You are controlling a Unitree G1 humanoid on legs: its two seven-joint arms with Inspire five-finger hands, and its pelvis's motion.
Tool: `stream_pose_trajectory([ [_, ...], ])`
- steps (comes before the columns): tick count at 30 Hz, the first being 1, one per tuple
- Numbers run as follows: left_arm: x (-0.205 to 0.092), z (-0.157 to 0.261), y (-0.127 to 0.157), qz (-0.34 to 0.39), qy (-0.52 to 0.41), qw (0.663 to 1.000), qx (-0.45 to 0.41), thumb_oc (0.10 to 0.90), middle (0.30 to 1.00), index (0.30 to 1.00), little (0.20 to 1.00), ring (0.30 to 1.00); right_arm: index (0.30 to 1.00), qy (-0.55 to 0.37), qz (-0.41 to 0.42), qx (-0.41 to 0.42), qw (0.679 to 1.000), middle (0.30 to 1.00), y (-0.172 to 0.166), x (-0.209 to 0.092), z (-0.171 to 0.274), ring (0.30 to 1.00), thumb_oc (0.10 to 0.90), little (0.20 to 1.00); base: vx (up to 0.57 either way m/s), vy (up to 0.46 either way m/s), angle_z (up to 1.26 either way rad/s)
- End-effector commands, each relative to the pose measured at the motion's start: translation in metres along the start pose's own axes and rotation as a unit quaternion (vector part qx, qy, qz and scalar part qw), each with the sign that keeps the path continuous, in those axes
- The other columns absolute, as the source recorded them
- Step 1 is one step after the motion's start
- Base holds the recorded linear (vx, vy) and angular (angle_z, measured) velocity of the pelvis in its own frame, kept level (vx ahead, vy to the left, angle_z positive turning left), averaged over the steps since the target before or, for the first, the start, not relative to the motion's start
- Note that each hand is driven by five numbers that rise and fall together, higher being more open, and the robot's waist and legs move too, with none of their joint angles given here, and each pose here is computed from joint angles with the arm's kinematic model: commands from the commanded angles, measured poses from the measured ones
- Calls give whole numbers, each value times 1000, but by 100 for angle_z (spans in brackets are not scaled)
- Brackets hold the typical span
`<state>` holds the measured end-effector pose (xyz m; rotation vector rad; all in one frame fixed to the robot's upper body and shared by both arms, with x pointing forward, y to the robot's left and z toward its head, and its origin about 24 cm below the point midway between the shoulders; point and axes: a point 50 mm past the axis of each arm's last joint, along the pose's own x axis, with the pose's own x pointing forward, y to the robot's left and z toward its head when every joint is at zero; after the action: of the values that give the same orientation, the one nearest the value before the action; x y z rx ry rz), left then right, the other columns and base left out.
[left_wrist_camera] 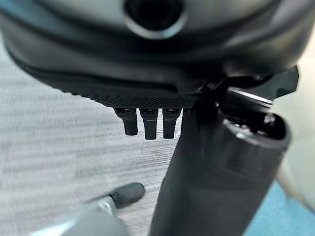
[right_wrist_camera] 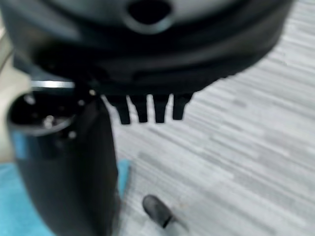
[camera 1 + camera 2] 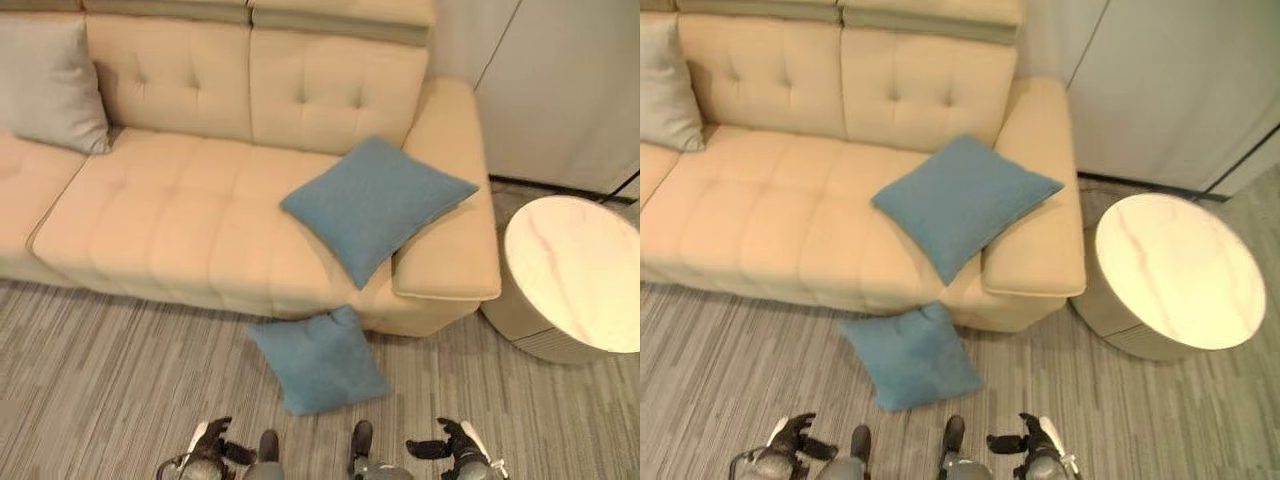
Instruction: Pick up all the scattered cushions and arrange them neatly on the sofa.
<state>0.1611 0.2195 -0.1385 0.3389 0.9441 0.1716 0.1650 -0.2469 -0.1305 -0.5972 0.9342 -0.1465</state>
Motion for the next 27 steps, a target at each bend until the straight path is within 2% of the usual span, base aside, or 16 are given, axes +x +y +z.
stream_pose_trajectory([
  [1,7,44,15,55,-74,993,-78,800,900,900,900,900,900,-57,-60,22,996,900,-24,7,31,900,800,900,-97,-73,27],
  [4,7,88,22,82,-138,979,-123,800,900,900,900,900,900,-125,-113,38,985,900,-48,10,77,900,800,900,-120,-72,21],
  [5,7,89,22,82,-138,979,-123,800,900,900,900,900,900,-125,-113,38,985,900,-48,10,78,900,800,900,-145,-34,11],
  [8,3,139,29,111,-203,958,-168,800,900,900,900,900,900,-215,-184,93,955,900,-79,4,142,900,800,900,-186,8,12],
  [9,3,140,29,111,-204,958,-169,800,900,900,900,900,900,-215,-185,94,954,900,-80,4,143,900,800,900,-137,13,19],
  [10,-1,162,34,120,-231,946,-193,800,900,900,900,900,900,-256,-213,118,935,900,-95,-3,172,900,800,900,-69,19,12],
  [11,-1,163,34,120,-232,946,-193,800,900,900,900,900,900,-257,-214,118,935,900,-95,-3,172,900,800,900,-103,65,14],
  [13,-12,206,42,128,-288,921,-230,800,900,900,900,900,900,-339,-251,150,894,900,-125,-24,225,900,800,900,-36,60,9],
  [14,-13,207,42,128,-289,920,-230,800,900,900,900,900,900,-340,-252,150,893,900,-126,-25,226,900,800,900,2,35,1],
  [16,-19,225,45,123,-312,913,-233,800,900,900,900,900,900,-378,-263,173,871,900,-139,-38,250,900,800,900,10,47,-3],
  [18,-33,258,55,126,-365,894,-226,800,900,900,900,900,900,-433,-279,198,834,900,-161,-62,284,900,800,900,3,53,-1],
  [19,-33,259,56,127,-366,894,-226,800,900,900,900,900,900,-433,-279,198,834,900,-162,-62,285,900,800,900,1,46,7],
  [20,-45,284,67,126,-403,880,-219,800,900,900,900,900,900,-475,-286,204,807,900,-177,-83,309,900,800,900,10,23,9],
  [25,-65,318,84,126,-450,858,-215,800,900,900,900,900,900,-516,-285,213,779,900,-192,-110,339,900,800,900,7,5,3],
  [27,-86,345,93,129,-492,835,-210,800,900,900,900,900,900,-541,-287,210,762,900,-198,-128,358,900,800,900,13,0,3],
])
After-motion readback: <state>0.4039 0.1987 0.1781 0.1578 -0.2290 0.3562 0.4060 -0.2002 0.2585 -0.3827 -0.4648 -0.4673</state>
